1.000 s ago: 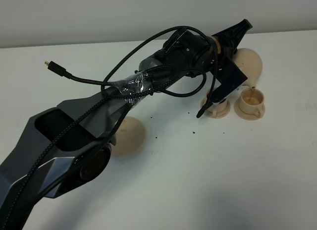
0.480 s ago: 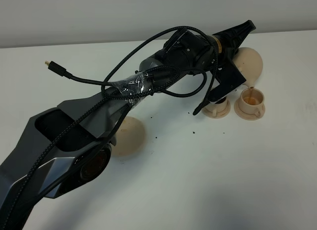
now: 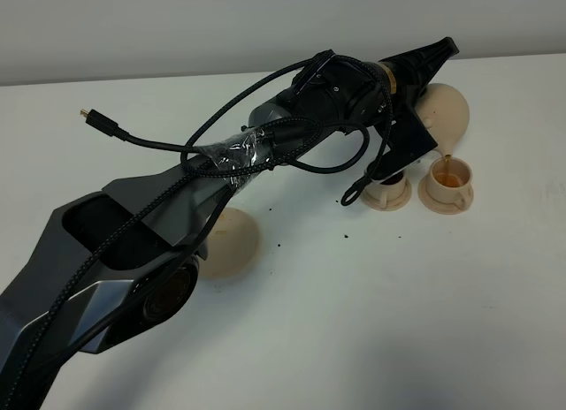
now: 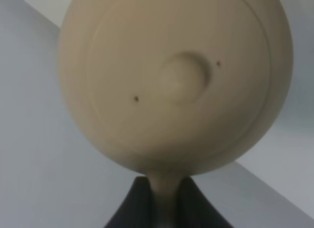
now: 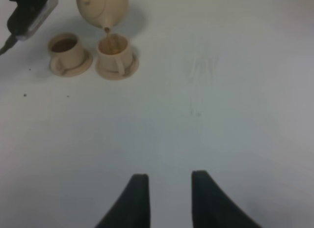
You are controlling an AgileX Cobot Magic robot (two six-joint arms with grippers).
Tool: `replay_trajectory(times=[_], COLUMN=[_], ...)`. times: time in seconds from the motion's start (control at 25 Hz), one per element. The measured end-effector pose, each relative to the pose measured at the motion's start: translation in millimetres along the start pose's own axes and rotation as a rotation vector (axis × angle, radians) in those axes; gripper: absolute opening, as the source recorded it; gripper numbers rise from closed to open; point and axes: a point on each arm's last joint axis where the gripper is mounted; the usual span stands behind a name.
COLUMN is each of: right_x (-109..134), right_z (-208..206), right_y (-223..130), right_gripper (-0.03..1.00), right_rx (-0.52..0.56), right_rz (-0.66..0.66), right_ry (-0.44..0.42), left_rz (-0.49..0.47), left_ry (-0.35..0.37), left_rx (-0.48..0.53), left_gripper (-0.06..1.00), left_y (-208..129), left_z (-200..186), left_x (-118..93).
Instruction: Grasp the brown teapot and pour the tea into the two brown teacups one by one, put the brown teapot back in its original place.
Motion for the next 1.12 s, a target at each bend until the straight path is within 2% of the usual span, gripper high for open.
replay_trajectory(times=[0.4, 1.12], right_x=[0.0, 0.0], right_z=[0.0, 0.0], right_y=[0.0, 0.0], right_gripper=[0.24, 0.24], right_rx=[0.000, 0.000], right_rz=[0.000, 0.000], right_ry=[0.000, 0.000], left_rz=[0.012, 0.036], left_ry=[0.032, 0.035], left_rx=[0.021, 0.025], left_gripper=[0.15, 0.15], left_y=[-1.9, -2.2], left_z=[-0.1, -0.1], left_x=[2.9, 3.2])
Point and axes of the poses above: a point on each arm's last joint axis where the gripper is mounted, z pointing out along that axis toward the gripper, x along the wrist's bending axis when the last joint is at zero, y = z × x, and after that the axes turned 11 degrees about z, right-handed
